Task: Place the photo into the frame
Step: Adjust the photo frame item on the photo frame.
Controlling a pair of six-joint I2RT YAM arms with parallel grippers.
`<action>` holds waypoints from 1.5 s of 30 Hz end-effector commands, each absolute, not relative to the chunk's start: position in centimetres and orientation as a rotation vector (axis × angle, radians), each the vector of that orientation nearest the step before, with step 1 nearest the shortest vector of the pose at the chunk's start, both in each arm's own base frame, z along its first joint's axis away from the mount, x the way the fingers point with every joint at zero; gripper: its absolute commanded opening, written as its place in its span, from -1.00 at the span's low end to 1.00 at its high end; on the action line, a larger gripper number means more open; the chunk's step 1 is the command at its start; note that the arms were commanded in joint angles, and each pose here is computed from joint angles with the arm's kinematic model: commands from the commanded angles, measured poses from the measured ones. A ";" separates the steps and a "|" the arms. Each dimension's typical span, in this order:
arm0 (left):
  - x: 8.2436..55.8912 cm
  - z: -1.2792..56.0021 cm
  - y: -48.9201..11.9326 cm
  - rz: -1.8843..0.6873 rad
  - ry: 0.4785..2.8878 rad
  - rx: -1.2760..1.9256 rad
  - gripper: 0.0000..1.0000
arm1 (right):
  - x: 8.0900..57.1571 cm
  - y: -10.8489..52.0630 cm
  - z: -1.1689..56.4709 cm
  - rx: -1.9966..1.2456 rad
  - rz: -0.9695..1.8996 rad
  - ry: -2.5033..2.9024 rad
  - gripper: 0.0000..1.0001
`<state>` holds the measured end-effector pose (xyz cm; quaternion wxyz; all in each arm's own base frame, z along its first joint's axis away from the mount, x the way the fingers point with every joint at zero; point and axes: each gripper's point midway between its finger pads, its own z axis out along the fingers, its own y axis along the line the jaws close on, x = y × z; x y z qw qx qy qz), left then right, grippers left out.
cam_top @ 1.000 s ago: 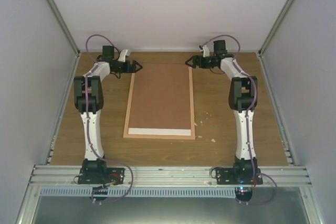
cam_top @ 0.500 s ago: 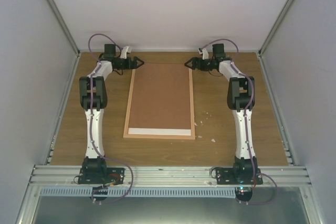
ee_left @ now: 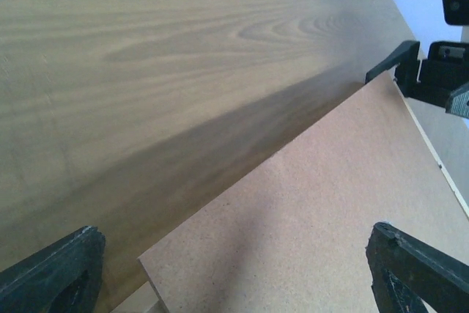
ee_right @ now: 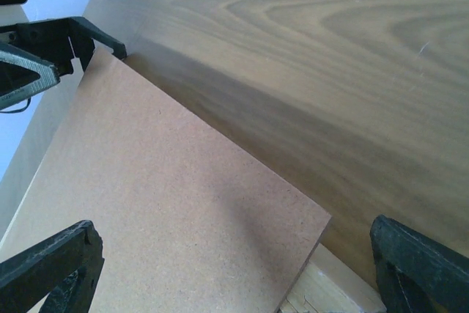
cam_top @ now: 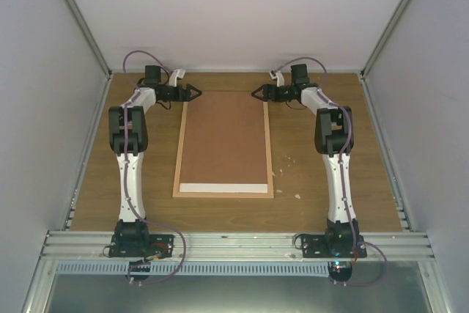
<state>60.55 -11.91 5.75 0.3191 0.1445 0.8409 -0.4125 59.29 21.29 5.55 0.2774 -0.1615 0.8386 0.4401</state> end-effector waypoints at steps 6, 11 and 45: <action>55.3 7.8 -13.4 -1.147 2.218 0.465 0.93 | 53.6 23.2 6.3 -0.493 1.361 2.300 0.92; 55.6 9.1 -11.3 -0.990 2.231 0.467 0.98 | 53.9 21.7 8.1 -0.542 1.234 2.279 0.98; 62.4 8.8 -17.5 0.060 2.197 0.870 0.98 | 43.1 13.0 15.3 -0.688 0.811 2.255 0.99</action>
